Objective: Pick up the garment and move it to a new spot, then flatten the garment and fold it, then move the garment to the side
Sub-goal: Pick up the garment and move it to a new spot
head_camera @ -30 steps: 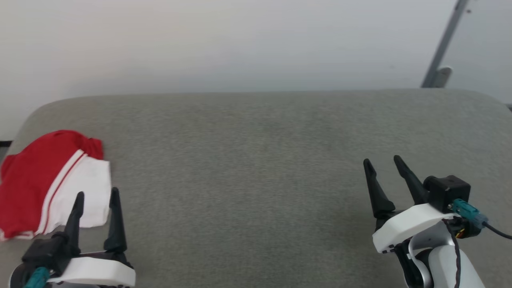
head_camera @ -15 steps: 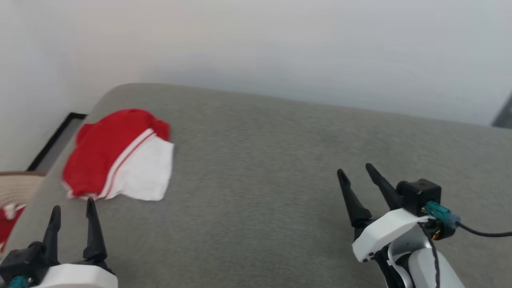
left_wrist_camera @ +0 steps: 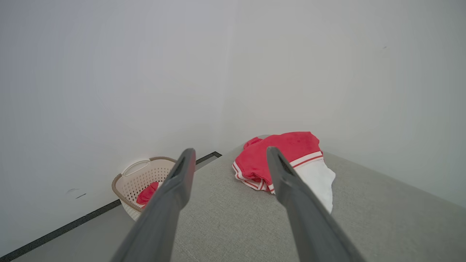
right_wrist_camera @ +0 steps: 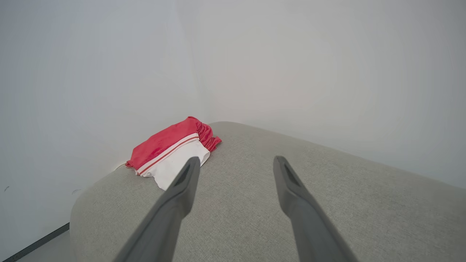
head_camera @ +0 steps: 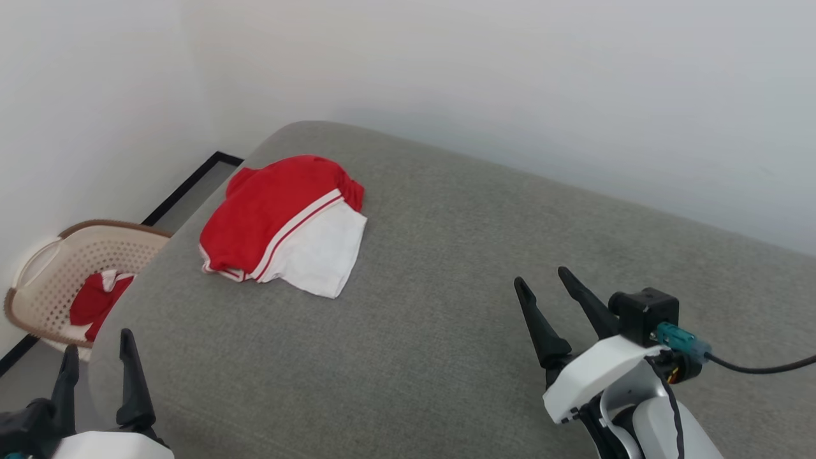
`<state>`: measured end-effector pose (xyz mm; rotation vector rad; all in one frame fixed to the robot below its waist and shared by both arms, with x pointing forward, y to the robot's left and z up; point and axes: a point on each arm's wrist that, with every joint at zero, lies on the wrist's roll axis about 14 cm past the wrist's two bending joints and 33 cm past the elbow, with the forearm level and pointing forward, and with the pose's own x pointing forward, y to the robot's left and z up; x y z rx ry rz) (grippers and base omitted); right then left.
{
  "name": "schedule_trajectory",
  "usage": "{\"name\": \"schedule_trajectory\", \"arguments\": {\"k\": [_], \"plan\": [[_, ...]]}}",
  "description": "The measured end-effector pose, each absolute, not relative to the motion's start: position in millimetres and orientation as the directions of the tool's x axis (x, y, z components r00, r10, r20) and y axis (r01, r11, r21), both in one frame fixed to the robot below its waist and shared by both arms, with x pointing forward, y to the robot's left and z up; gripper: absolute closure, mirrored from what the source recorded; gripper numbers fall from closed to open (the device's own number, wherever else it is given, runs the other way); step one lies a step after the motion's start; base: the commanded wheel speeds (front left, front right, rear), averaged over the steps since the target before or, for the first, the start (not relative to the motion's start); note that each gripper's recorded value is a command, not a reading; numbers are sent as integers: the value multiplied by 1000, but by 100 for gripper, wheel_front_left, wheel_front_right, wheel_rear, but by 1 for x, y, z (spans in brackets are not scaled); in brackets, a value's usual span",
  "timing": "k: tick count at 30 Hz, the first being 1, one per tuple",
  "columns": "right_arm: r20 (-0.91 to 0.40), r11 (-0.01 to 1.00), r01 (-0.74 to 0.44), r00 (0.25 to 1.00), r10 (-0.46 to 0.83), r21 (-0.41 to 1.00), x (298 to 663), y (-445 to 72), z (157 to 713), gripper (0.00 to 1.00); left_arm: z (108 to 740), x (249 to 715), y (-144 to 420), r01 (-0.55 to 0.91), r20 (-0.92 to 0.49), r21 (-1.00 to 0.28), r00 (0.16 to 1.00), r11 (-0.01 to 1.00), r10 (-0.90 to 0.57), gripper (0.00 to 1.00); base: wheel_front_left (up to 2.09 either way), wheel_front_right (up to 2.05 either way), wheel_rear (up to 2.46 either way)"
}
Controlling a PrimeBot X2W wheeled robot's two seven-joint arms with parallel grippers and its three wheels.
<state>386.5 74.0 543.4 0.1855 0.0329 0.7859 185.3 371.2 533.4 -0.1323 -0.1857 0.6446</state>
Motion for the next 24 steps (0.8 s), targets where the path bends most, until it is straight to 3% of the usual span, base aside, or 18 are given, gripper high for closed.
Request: {"name": "schedule_trajectory", "arguments": {"k": [11, 24], "plan": [[14, 705, -681, 721, 692, 198, 403, 69, 534, 0, 547, 214, 377, -563, 148, -198, 792, 803, 592, 0, 0, 0, 0], [2, 792, -584, 805, 593, 178, 453, 21, 526, 0, 566, 331, 386, -445, 162, -110, 874, 889, 458, 0, 0, 0, 0]]}}
